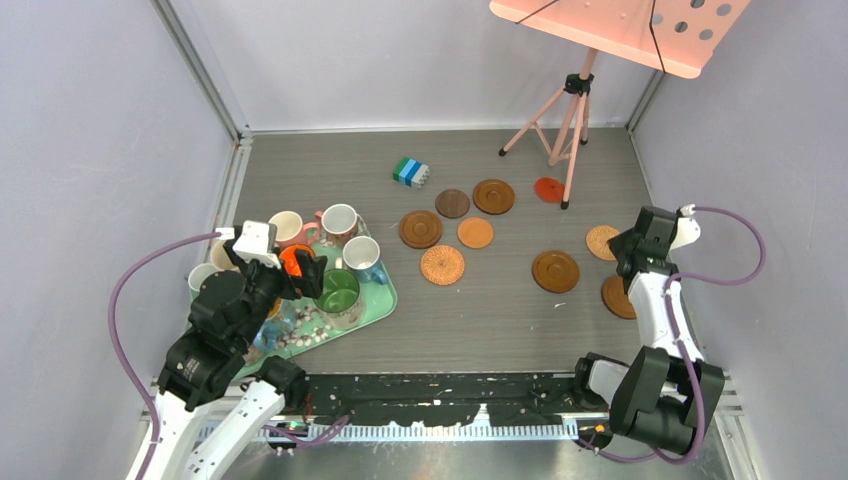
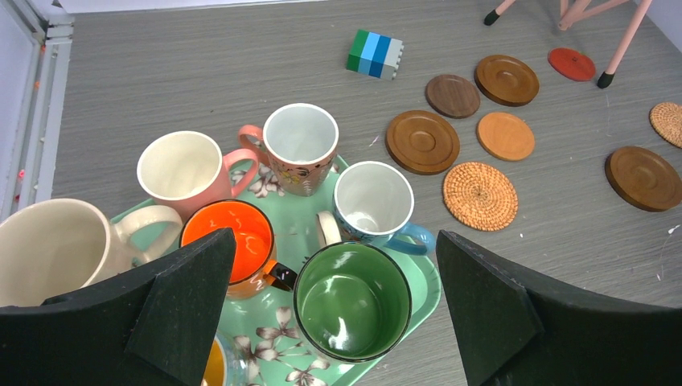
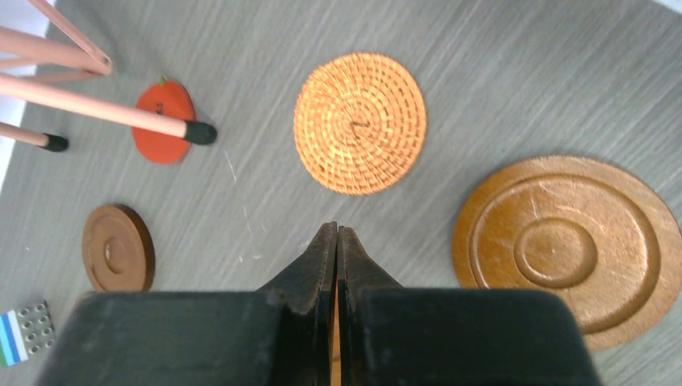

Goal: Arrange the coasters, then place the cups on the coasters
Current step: Move the coaster to the center of the board.

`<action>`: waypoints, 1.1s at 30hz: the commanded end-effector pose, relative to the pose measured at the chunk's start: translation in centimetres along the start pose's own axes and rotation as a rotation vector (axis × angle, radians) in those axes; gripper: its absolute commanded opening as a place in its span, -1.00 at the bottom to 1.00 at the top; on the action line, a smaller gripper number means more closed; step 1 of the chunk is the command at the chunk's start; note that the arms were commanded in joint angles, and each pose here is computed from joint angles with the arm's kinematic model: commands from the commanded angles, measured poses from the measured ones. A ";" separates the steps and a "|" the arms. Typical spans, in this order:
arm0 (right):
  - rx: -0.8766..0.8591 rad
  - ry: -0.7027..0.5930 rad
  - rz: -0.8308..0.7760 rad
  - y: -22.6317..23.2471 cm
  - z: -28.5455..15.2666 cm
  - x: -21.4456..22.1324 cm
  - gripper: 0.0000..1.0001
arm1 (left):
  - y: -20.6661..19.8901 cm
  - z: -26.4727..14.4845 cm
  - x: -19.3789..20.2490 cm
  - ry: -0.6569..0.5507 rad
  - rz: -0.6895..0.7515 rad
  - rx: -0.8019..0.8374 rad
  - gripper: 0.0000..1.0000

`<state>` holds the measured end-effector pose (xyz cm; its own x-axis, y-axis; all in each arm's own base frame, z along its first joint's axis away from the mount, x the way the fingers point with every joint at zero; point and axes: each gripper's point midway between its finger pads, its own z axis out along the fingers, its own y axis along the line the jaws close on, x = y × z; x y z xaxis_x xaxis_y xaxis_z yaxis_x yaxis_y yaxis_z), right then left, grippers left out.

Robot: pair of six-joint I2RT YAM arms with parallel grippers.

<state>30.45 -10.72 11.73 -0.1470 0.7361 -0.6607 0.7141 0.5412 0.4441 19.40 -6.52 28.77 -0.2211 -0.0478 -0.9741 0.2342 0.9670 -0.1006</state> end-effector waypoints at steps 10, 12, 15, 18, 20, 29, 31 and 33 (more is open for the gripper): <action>0.213 0.010 0.052 -5.9 -0.3 3.0 -0.89 | -0.8 -0.3 -0.9 -0.036 -0.001 0.046 0.98; 0.243 0.008 0.053 -6.8 0.1 3.5 -0.89 | -0.8 -0.3 -0.9 -0.034 -0.001 0.049 0.98; 0.268 0.022 0.036 -7.4 0.5 4.0 -0.89 | -0.8 -0.4 -0.9 -0.038 -0.002 0.049 0.98; 0.293 0.037 0.028 -7.9 0.9 4.4 -0.90 | -0.8 -0.4 -0.9 -0.038 -0.002 0.050 0.98; 0.284 0.048 0.017 -7.9 1.1 4.6 -0.89 | -0.8 -0.4 -0.9 -0.036 -0.002 0.051 0.98; 0.223 0.091 0.004 -7.1 1.9 5.7 -0.90 | -0.8 -0.2 -0.8 -0.029 0.001 0.048 0.98; 0.212 0.104 0.001 -6.9 2.1 5.9 -0.89 | -0.8 -0.2 -0.8 -0.028 0.002 0.047 0.98; 0.205 0.110 0.002 -6.7 2.2 6.0 -0.89 | -0.8 -0.1 -0.8 -0.027 0.002 0.047 0.98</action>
<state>25.13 -10.67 2.98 -0.2204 0.7886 -0.5741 0.8572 0.4375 0.2718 19.12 -6.93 28.90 -0.2180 -0.0512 -0.9746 0.2615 0.9590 -0.1089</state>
